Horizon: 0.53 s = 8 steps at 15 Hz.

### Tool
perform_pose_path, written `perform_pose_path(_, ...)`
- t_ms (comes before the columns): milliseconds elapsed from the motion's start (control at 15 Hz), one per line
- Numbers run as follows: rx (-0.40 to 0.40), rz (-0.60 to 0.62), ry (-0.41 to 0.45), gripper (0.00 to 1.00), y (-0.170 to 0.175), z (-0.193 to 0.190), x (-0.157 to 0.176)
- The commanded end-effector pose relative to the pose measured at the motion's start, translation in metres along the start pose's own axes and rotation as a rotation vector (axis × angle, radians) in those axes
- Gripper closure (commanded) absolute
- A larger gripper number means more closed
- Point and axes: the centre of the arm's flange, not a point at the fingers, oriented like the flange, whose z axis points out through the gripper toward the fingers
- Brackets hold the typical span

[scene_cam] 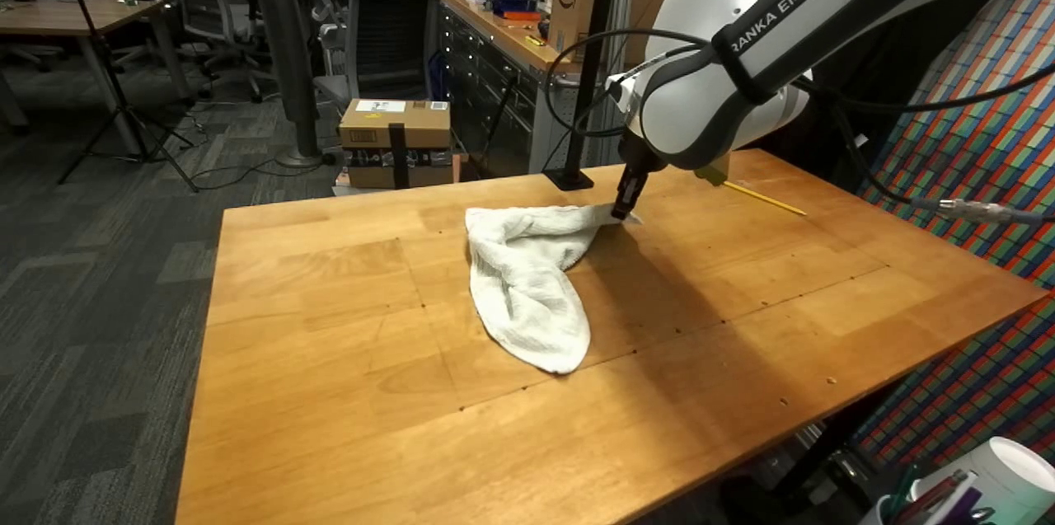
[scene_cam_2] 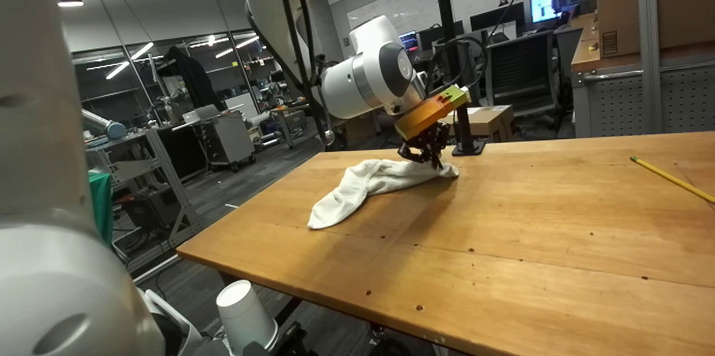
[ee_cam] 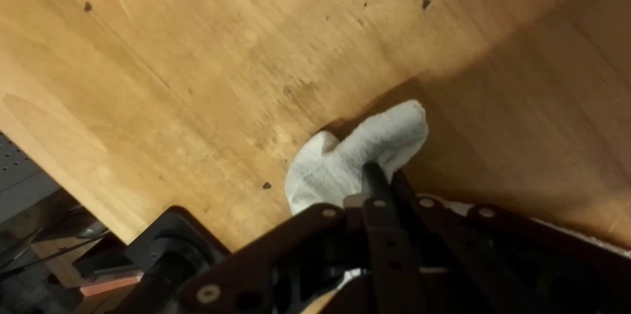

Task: Fold the towel

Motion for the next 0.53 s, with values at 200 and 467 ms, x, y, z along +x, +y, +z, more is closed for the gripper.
perform_pose_path(200,-0.127,0.009,-0.013,0.96,-0.010,-0.054,0.054)
perform_pose_path(467,-0.168,0.044,0.012,0.96,-0.034,-0.103,0.072)
